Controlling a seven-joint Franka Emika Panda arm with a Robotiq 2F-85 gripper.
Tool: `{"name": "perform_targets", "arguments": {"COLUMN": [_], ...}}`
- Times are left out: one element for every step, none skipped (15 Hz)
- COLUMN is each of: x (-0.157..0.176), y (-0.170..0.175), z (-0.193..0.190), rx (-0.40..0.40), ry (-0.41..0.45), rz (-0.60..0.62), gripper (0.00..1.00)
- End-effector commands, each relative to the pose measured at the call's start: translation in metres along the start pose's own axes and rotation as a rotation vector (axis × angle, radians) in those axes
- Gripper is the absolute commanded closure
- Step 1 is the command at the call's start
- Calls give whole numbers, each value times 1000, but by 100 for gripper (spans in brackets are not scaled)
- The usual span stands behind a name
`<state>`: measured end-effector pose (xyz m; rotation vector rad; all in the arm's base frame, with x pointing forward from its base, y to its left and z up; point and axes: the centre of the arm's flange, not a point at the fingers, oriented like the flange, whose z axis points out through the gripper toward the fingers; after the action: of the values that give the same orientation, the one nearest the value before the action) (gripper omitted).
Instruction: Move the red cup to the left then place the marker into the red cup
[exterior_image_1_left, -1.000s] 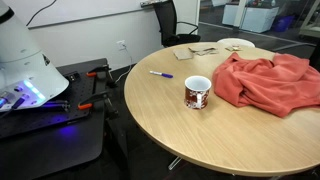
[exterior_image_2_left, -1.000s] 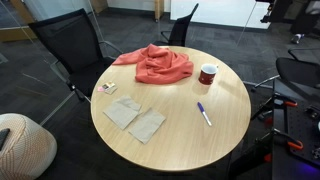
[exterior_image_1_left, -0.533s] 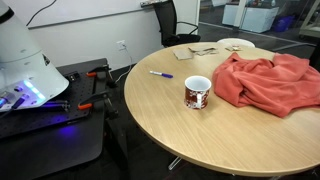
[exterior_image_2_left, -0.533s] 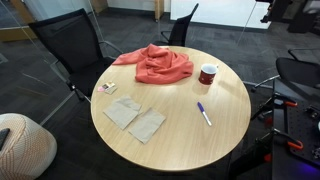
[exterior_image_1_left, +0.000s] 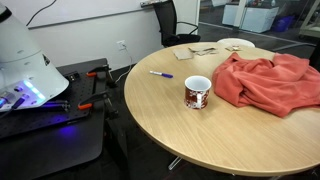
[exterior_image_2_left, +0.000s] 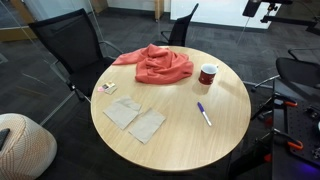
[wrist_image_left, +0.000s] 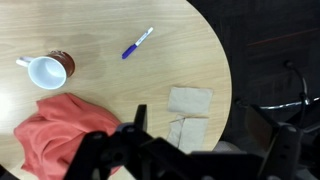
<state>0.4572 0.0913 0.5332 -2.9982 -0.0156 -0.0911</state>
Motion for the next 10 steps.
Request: {"name": "perform_targets", "arguments": {"x": [11,13,14,15,15,16,18,19,21,24], "y": [38,51,63,73,85,95,106,117,128,138], "z": [20,27,35,42,50,58,66,74,82,89], "rx": [-19,-19,-15,-13,-17,-19,-22,-24,-29,-34], "ry": [45,49,52,58,67,80,94,109,122,136], "rz": [127,149,180,204,229,247,264,276,287,300], "gripper": [0,0,0,0,0,0,0,0,0,0]}}
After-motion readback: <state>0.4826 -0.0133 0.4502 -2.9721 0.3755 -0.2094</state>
